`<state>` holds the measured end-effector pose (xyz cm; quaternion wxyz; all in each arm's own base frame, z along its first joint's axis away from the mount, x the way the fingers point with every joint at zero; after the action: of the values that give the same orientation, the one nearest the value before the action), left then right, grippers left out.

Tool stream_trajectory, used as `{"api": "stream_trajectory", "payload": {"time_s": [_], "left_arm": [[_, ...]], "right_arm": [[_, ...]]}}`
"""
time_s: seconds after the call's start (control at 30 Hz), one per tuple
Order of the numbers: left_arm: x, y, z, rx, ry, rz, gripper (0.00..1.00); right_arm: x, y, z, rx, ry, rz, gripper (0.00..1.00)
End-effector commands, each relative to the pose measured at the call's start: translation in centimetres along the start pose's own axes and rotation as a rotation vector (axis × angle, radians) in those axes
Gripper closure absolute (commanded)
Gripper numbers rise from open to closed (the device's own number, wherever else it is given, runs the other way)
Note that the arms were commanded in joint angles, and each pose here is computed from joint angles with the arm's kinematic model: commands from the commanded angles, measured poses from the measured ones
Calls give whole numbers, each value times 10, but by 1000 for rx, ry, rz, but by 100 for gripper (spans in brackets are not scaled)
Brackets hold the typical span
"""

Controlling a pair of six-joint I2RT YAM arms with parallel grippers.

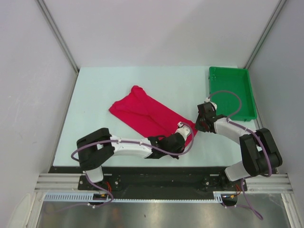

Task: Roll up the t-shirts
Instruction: Roll the T-shirt to the center of the board.

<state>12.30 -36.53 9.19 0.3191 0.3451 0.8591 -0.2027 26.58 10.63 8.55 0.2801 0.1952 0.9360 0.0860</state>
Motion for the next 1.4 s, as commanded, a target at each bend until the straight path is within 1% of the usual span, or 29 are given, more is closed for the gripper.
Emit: {"api": "stream_trajectory", "payload": {"time_s": [0.0, 0.03, 0.1, 0.13, 0.17, 0.2, 0.3, 0.43, 0.5, 0.57, 0.67, 0.77, 0.8, 0.87, 1.0, 1.03, 1.07, 1.1, 1.17, 1.27, 1.33, 1.37], "left_arm": [[-1, -19, -13, 256, -22, -168, 98], [7, -14, -12, 273, -4, -192, 98], [6, -13, -12, 308, -15, -247, 99], [12, -7, -10, 304, -3, -270, 99], [10, -9, -12, 336, -9, -298, 99], [12, -6, -11, 339, -8, -314, 99], [15, -1, -11, 339, 0, -350, 99], [17, 1, -10, 337, 7, -362, 99], [16, 1, -10, 333, 6, -367, 99], [17, 1, -10, 332, 9, -371, 99], [17, 1, -9, 333, 10, -373, 99], [16, 0, -10, 336, 9, -376, 99], [16, 1, -10, 335, 10, -376, 99], [16, 1, -10, 332, 10, -378, 99], [16, 1, -12, 343, 8, -379, 99], [17, 1, -12, 342, 8, -378, 99], [16, 0, -13, 342, 8, -378, 99], [17, 1, -13, 339, 7, -378, 99], [18, 2, -12, 337, 10, -385, 99], [18, 4, -12, 338, 15, -402, 100], [19, 5, -12, 333, 16, -405, 100], [19, 5, -12, 333, 16, -406, 100]], "right_arm": [[-1, -13, -8, 103, -5, -47, 82], [-1, -11, -8, 86, -3, -42, 77], [-3, -7, -11, 64, -15, -37, 69], [-4, -5, -13, 50, -14, -34, 61], [-5, -4, -14, 44, -19, -32, 58], [-6, -4, -16, 37, -27, -28, 52], [-7, -4, -22, 33, -27, -18, 44], [-6, -8, -22, 38, -20, 4, 43], [-9, -8, -20, 25, -28, 27, 43], [-7, -6, -15, 0, -8, 43, 43], [-2, -6, -6, -2, 32, 54, 45], [1, -11, -2, 28, 51, 69, 52], [1, -13, -1, 35, 53, 70, 61], [0, -16, -3, 47, 56, 77, 68], [-2, -22, -7, 72, 49, 90, 98], [-2, -22, -6, 69, 53, 96, 98], [-3, -22, -7, 62, 54, 96, 93], [-4, -21, -8, 52, 52, 99, 75], [-4, -20, -11, 53, 46, 103, 56], [-7, -21, -21, 60, 21, 115, 45], [-9, -25, -32, 82, -14, 144, 43], [-10, -26, -37, 84, -31, 153, 40]]}}
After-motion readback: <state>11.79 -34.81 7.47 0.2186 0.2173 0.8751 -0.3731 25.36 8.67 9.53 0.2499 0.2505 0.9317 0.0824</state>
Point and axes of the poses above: each gripper's point midway between its finger pads, its own z axis out along the fingers, its own y axis along the line the jaws close on, x = y × z, the point moved 7 cm from there along -z, back along the fingers, and after that the axes turned 5 degrees about z, right-handed, at the moved point
